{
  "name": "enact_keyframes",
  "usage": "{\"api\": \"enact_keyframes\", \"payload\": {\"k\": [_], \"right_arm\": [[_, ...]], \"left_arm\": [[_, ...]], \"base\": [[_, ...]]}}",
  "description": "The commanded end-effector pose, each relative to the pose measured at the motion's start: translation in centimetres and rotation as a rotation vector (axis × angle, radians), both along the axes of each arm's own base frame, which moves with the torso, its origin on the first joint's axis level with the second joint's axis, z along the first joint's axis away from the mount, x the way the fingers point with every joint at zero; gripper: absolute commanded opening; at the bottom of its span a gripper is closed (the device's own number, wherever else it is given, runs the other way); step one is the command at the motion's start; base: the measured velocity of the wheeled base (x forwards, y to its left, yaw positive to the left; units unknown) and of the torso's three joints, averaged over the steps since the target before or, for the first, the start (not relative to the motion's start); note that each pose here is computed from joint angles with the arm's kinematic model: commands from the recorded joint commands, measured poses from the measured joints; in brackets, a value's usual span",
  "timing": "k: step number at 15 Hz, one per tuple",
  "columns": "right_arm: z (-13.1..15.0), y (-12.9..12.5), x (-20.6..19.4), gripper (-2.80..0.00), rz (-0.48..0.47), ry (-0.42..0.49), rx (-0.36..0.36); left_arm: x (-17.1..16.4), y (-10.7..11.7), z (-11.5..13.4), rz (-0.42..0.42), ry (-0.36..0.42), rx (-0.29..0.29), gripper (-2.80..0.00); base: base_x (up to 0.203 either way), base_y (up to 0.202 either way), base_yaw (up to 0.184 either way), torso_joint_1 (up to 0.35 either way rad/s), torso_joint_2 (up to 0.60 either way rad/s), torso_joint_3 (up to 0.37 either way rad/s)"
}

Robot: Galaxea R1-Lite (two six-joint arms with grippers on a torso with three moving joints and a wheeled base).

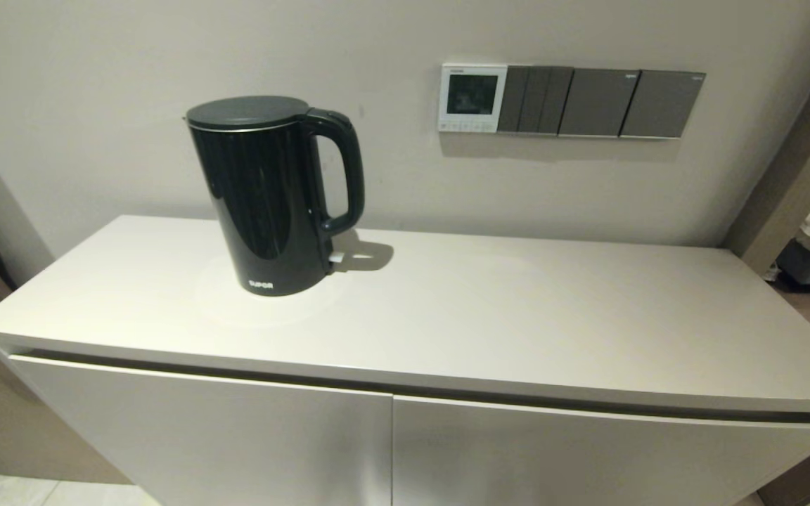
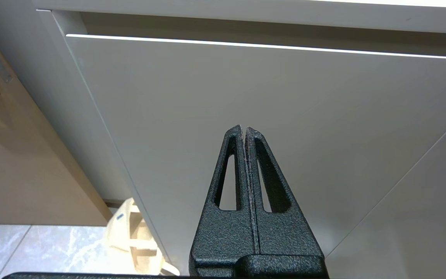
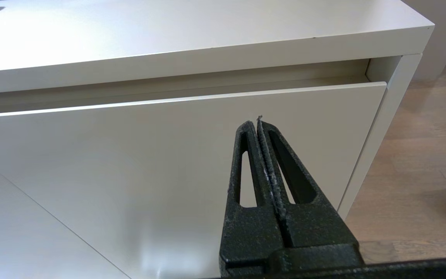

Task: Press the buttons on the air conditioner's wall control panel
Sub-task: Turn on the central air conditioner

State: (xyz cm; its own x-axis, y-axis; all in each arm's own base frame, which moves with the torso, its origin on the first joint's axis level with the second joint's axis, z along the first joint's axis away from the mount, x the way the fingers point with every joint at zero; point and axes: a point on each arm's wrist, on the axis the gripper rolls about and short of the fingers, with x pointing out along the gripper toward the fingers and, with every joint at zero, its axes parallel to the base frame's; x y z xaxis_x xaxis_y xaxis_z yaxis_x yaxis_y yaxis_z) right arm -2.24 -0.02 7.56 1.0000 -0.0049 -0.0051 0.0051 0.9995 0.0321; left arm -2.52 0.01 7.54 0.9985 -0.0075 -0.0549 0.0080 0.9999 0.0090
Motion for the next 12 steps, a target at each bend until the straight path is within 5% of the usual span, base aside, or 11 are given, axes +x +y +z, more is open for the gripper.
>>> {"api": "enact_keyframes", "payload": {"k": [1,12], "right_arm": [[-0.08,0.0,0.03,-2.8,0.0,0.004,-0.001],[0.17,0.0,-0.08,-2.8,0.003,-0.016,-0.019]], "left_arm": [[-0.01,0.0,0.03,0.0,-0.001,0.0,-2.8],[0.0,0.0,-0.01,-0.002,0.0,0.0,-2.8]], "base": [[0.0,0.0,0.0,0.0,0.0,0.0],[0.0,0.0,0.0,0.0,0.0,0.0]]}}
